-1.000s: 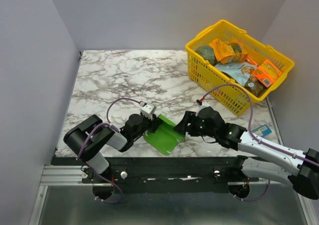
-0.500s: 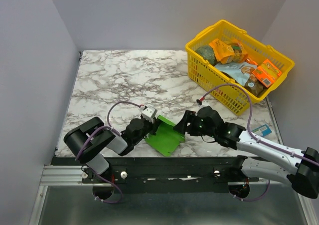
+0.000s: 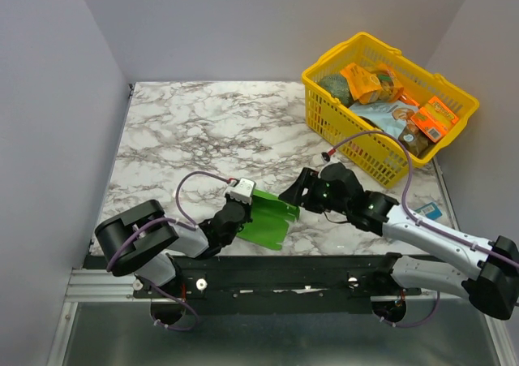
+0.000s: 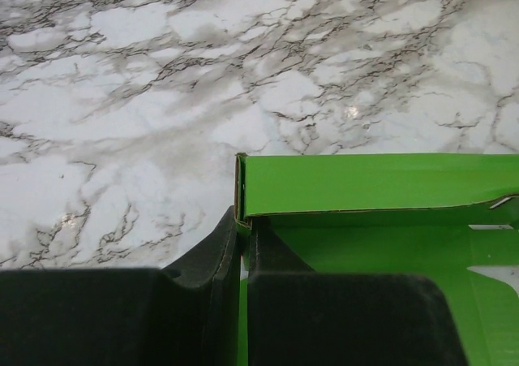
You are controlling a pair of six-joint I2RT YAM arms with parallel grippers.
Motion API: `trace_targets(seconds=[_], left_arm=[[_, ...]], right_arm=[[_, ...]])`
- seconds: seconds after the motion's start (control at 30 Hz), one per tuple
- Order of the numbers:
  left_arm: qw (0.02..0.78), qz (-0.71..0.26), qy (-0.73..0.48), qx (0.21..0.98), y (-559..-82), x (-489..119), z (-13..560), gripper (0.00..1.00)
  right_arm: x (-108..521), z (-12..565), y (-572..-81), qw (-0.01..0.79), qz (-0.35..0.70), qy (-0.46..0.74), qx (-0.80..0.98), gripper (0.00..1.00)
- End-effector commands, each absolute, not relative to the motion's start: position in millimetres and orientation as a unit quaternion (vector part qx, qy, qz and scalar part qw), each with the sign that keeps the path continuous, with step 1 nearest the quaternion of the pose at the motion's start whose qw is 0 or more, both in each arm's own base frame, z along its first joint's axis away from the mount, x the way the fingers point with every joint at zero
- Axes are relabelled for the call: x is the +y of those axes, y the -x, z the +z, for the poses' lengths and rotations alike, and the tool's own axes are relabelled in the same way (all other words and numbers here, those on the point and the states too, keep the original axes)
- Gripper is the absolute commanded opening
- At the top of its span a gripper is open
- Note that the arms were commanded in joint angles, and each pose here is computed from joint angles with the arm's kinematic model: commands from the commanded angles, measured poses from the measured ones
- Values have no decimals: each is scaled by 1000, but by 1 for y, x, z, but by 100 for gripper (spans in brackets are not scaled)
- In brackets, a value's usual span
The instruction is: Fold the paper box
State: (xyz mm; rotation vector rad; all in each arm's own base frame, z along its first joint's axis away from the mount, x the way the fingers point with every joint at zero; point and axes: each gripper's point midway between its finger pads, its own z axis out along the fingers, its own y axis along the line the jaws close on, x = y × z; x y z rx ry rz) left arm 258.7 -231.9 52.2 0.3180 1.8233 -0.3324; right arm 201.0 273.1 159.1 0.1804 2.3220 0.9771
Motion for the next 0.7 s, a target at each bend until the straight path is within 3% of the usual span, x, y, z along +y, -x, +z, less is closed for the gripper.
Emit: trace_targets(seconds=[0.0, 0.67], left_arm=[[612, -79, -106, 780, -267, -217, 60, 0], [621, -55, -111, 774, -262, -217, 65, 0]], right_arm=[[275, 167, -205, 298, 377, -89, 873, 71], [283, 126, -227, 250, 382, -129, 880, 70]])
